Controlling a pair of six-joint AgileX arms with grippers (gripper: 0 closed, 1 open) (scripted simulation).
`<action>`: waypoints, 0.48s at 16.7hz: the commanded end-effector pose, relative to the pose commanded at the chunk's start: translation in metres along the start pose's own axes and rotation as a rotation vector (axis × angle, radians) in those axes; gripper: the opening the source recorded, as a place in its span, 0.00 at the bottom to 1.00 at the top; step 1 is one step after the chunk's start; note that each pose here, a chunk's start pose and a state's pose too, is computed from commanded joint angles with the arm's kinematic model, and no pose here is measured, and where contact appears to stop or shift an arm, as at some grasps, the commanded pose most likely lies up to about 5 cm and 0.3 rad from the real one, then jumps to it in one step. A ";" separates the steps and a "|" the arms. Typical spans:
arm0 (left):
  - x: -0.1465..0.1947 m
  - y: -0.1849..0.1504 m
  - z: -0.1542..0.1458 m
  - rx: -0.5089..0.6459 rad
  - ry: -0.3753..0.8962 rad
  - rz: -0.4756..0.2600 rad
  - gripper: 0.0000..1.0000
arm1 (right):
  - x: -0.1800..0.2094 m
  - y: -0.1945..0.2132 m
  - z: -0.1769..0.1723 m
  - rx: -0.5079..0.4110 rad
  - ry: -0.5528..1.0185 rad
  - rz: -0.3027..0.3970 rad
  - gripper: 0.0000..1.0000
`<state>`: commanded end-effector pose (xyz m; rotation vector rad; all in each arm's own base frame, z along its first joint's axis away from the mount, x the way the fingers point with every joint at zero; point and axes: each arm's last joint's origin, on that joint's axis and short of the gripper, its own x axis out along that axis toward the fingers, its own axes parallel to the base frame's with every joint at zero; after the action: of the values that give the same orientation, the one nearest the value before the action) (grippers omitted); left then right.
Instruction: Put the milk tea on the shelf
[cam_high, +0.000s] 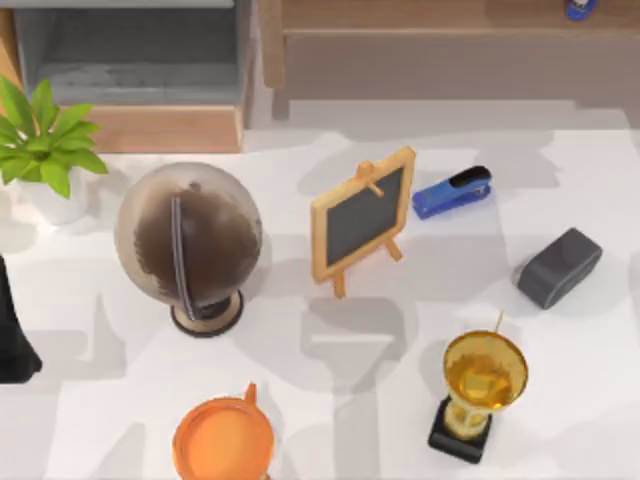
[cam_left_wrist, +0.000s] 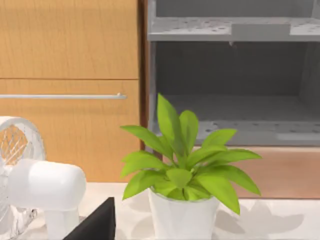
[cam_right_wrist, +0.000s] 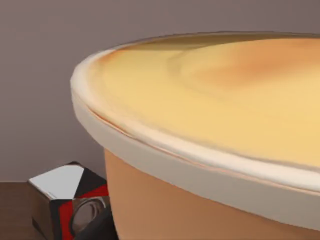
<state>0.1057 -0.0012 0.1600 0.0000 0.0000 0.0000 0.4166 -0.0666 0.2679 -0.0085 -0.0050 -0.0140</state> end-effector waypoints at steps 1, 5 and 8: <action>0.000 0.000 0.000 0.000 0.000 0.000 1.00 | 0.000 0.000 0.000 0.000 0.000 0.000 0.00; 0.000 0.000 0.000 0.000 0.000 0.000 1.00 | 0.004 -0.001 -0.002 0.002 -0.001 -0.003 0.00; 0.000 0.000 0.000 0.000 0.000 0.000 1.00 | 0.017 -0.001 -0.012 0.002 0.001 -0.001 0.00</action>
<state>0.1057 -0.0012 0.1600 0.0000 0.0000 0.0000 0.4336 -0.0678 0.2563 -0.0067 -0.0044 -0.0146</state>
